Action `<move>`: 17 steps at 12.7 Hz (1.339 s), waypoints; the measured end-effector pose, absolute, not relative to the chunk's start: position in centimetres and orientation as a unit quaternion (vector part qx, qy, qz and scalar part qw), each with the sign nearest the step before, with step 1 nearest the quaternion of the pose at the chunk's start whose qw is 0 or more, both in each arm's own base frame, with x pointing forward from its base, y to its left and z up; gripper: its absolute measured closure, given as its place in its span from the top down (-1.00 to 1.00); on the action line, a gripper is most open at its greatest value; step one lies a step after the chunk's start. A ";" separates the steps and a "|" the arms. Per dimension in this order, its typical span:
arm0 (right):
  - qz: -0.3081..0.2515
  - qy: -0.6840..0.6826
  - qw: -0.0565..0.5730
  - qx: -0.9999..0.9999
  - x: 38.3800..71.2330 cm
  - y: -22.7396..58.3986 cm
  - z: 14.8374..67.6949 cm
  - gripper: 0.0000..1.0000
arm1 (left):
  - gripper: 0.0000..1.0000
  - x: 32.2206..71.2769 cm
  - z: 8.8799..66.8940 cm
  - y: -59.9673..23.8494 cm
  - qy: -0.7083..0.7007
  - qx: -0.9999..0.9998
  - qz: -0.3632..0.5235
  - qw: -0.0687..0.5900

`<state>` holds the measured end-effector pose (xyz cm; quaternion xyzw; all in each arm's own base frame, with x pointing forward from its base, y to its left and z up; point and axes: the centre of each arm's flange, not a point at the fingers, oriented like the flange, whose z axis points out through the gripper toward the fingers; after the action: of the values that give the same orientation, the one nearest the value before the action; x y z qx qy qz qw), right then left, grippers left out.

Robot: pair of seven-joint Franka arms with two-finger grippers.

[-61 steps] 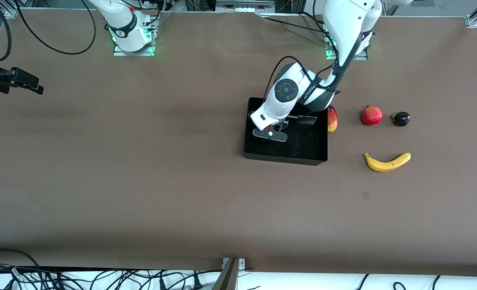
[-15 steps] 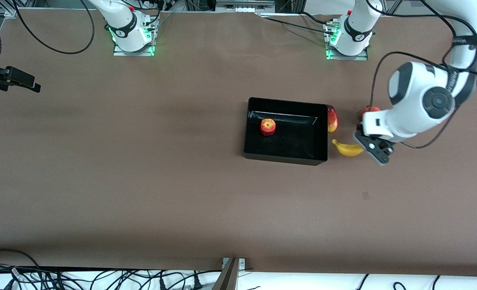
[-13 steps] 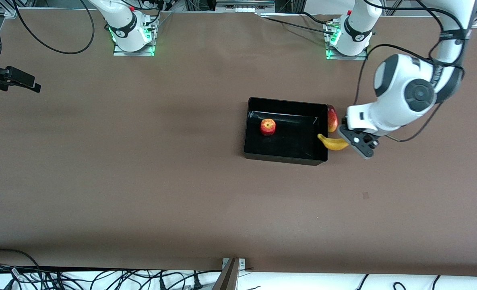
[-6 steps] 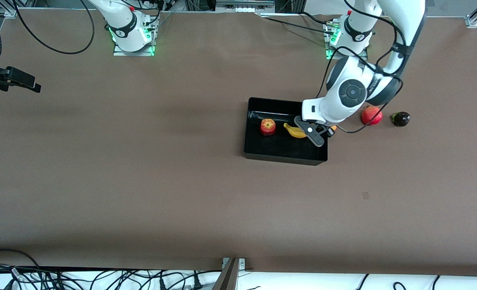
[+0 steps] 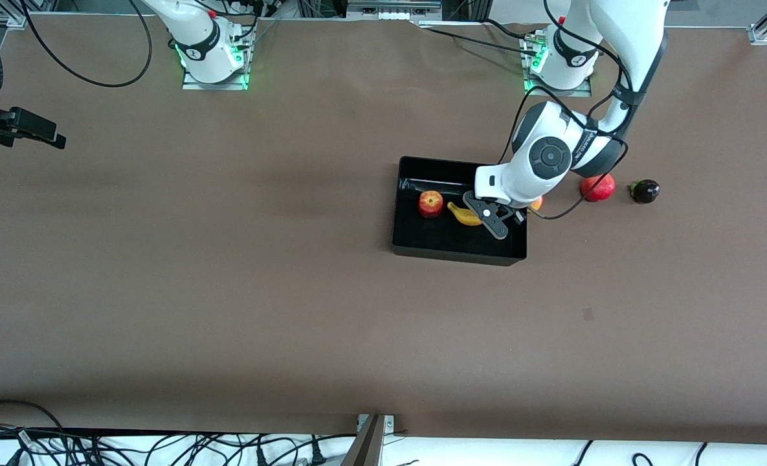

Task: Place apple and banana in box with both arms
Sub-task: 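Open the left gripper and lift it away from the box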

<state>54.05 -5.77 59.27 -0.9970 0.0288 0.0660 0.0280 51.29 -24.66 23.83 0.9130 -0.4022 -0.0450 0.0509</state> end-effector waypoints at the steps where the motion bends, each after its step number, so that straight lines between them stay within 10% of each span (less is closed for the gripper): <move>1: 0.066 0.029 0.028 -0.997 54.1 -5.8 59.3 1.00 | -0.33 51.3 23.2 -24.7 -0.402 0.913 -0.045 0.052; 9: 0.066 0.029 0.028 -0.997 54.1 -5.8 59.3 1.00 | -0.33 50.8 18.8 -24.6 -0.398 0.913 -0.065 0.056; 17: 0.066 0.029 0.028 -0.997 54.1 -5.8 59.3 1.00 | 1.00 52.8 23.9 -23.1 -0.384 0.920 -0.055 0.052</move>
<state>54.06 -5.78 59.26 -0.9970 0.0288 0.0661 0.0281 52.77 -23.15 23.86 0.9201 -0.3843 -0.0547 0.0516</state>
